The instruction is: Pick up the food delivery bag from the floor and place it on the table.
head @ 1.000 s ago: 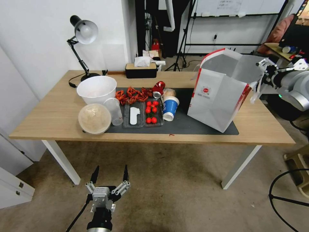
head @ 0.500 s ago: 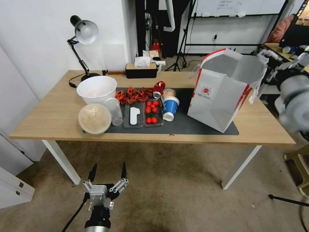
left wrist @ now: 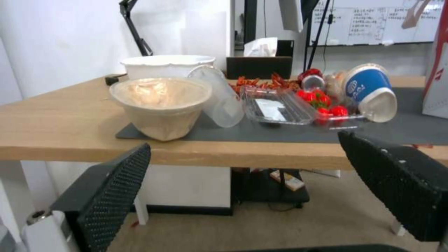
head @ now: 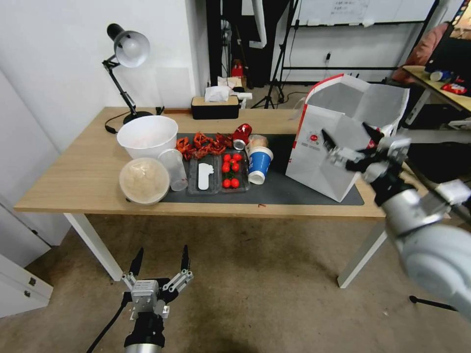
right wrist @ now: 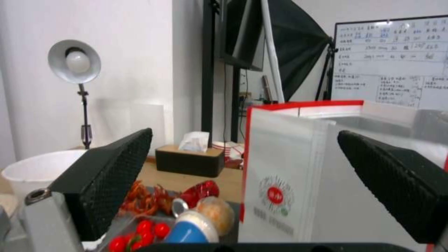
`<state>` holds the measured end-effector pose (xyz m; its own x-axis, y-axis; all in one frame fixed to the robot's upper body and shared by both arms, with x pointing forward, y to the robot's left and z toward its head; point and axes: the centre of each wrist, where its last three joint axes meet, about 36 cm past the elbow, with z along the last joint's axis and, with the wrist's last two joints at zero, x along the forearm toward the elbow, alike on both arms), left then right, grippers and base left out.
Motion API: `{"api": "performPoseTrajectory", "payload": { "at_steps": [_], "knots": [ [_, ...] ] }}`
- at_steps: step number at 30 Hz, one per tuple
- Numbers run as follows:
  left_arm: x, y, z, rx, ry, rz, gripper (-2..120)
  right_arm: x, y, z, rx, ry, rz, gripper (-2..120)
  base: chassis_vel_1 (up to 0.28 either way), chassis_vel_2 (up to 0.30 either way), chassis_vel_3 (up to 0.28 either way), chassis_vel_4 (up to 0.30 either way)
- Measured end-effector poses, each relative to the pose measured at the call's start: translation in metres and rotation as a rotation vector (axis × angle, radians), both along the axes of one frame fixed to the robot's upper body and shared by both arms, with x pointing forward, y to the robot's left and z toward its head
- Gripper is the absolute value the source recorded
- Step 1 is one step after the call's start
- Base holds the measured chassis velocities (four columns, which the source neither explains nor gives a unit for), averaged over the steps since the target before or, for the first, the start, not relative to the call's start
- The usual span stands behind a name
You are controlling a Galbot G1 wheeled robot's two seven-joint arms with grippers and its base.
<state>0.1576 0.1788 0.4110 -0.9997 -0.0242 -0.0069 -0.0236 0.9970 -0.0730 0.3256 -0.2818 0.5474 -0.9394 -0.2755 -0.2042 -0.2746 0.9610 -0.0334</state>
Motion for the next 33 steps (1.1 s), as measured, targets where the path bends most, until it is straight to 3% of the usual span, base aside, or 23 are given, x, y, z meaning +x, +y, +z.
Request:
{"api": "performPoseTrajectory", "payload": {
  "at_steps": [14,23,26,33],
  "knots": [
    [0.003,0.001,-0.001,-0.011,-0.005,-0.011,100,-0.083,0.012,-0.09,0.064,0.006,-0.023,100,0.0,0.0,0.0,0.0],
    [0.008,0.0,-0.006,-0.012,0.014,-0.028,100,-0.118,0.007,-0.146,0.087,0.016,-0.106,100,0.0,0.0,0.0,0.0],
    [0.012,0.001,-0.01,-0.012,0.019,-0.025,100,-0.135,0.008,-0.171,0.115,0.068,-0.183,100,0.0,0.0,0.0,0.0],
    [0.013,0.001,-0.016,-0.013,0.027,-0.03,100,-0.135,0.01,-0.18,0.127,0.086,-0.206,100,0.0,0.0,0.0,0.0]
  ]
}}
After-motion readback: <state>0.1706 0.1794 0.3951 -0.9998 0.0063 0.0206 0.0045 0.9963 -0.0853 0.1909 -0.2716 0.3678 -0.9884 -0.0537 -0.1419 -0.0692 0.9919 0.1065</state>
